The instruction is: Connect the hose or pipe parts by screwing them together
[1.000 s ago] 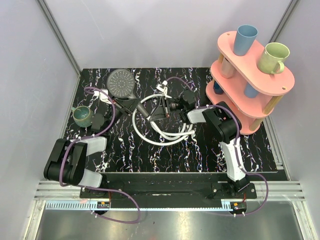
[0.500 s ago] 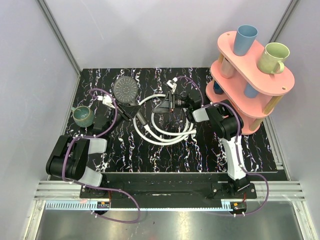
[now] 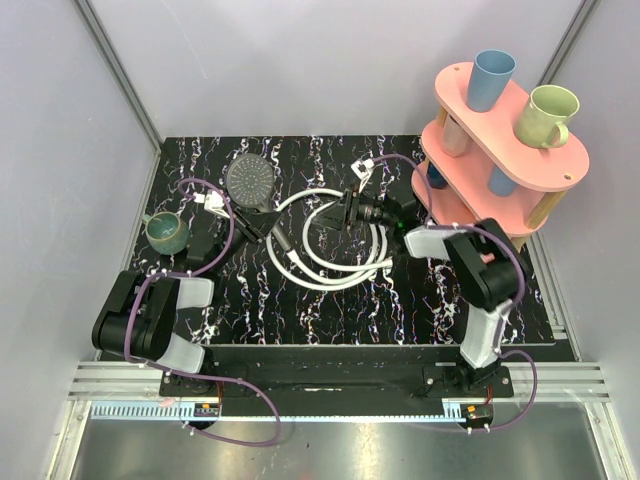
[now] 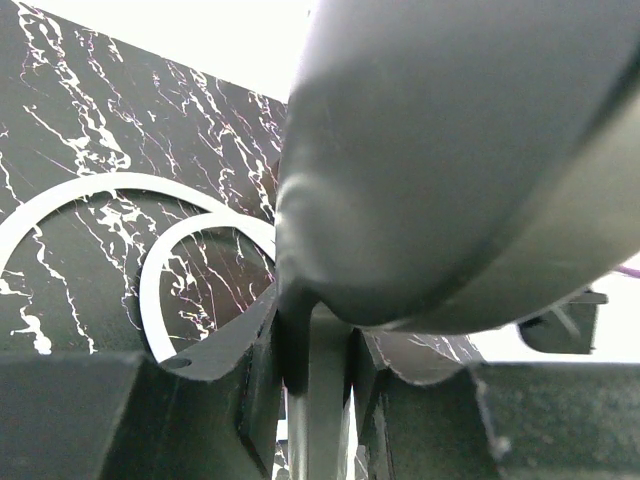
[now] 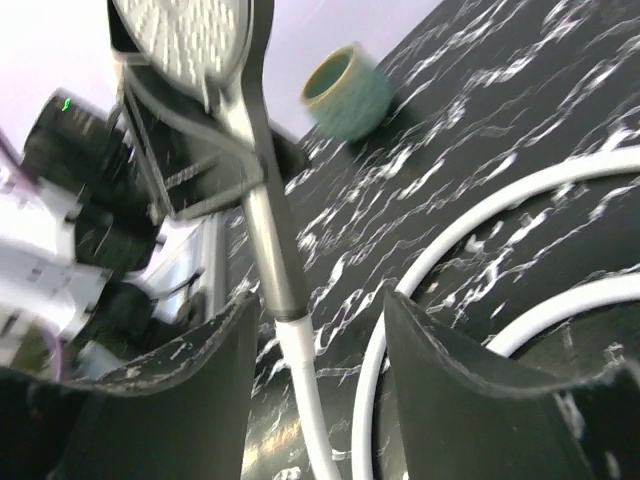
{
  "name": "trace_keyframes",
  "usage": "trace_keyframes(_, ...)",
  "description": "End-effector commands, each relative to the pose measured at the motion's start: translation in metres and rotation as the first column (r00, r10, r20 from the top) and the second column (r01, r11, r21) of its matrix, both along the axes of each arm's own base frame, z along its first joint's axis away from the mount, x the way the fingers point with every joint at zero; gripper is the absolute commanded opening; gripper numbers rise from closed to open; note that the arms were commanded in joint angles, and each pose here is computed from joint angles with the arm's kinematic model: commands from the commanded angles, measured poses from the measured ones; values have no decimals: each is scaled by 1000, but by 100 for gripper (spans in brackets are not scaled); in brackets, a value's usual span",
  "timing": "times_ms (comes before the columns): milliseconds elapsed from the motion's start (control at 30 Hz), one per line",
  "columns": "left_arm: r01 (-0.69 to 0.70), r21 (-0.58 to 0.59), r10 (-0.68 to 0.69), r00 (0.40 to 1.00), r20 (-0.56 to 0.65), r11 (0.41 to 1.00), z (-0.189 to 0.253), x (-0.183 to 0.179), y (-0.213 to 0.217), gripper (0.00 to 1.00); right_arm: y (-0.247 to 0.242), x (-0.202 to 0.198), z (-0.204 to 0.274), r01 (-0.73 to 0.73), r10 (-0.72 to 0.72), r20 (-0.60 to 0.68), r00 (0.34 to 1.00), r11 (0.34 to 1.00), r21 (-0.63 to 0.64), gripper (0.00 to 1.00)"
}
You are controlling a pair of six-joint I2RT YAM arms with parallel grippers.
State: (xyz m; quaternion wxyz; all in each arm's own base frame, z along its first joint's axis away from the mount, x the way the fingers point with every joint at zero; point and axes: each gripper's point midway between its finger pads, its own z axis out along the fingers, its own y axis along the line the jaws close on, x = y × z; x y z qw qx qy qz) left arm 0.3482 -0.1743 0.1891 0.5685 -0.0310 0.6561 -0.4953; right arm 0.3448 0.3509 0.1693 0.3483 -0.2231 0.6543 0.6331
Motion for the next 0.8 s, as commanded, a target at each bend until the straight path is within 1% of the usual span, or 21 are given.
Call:
trace_keyframes(0, 6, -57, 18, 913, 408, 998, 88, -21, 4, 0, -8, 25, 0, 348, -287, 268, 920, 911, -219, 64)
trace_keyframes(33, 4, -60, 21, 912, 410, 998, 89, -21, 4, 0, -8, 17, -4, 367, -288, 288, 913, 890, -272, 64)
trace_keyframes(67, 1, -61, 24, 911, 411, 998, 89, -21, 5, 0, 3, 9, -7, 411, -305, 339, 890, 860, -304, 64)
trace_keyframes(100, 0, -62, 25, 913, 407, 998, 89, -22, 5, 0, 5, 4, -14, 431, -285, 405, 869, 837, -336, 64)
trace_keyframes(200, 0, -63, 26, 912, 410, 998, 90, -22, 5, 0, 14, -15, -22, 494, -295, 471, 831, 781, -381, 65)
trace_keyframes(233, 4, -61, 21, 912, 410, 998, 89, -23, 4, 0, 16, -20, -23, 505, -298, 483, 824, 772, -385, 70)
trace_keyframes(267, 3, -62, 23, 911, 411, 998, 90, -23, 5, 0, 11, -16, -23, 563, -342, 505, 792, 731, -387, 71)
trace_keyframes(300, 4, -61, 22, 910, 413, 998, 90, -24, 4, 0, 17, -29, -29, 556, -321, 518, 793, 731, -397, 72)
trace_keyframes(333, 3, -59, 22, 910, 413, 998, 90, -24, 4, 0, 20, -32, -23, 569, -332, 534, 778, 732, -374, 72)
trace_keyframes(367, 2, -60, 23, 910, 414, 998, 91, -24, 5, 0, 19, -33, -23, 588, -344, 546, 764, 720, -369, 73)
trace_keyframes(500, 0, -58, 24, 910, 414, 998, 90, -24, 5, 0, 33, -50, -23, 582, -311, 577, 755, 723, -372, 74)
trace_keyframes(567, 1, -58, 24, 909, 416, 998, 91, -24, 5, 0, 35, -50, -22, 594, -313, 592, 743, 715, -367, 75)
trace_keyframes(600, 2, -57, 22, 910, 413, 998, 89, -24, 5, 0, 37, -51, -28, 592, -307, 589, 747, 711, -380, 76)
trace_keyframes(767, -9, -57, 31, 914, 405, 998, 89, -22, 6, 0, 53, -56, -30, 585, -268, 623, 735, 714, -384, 76)
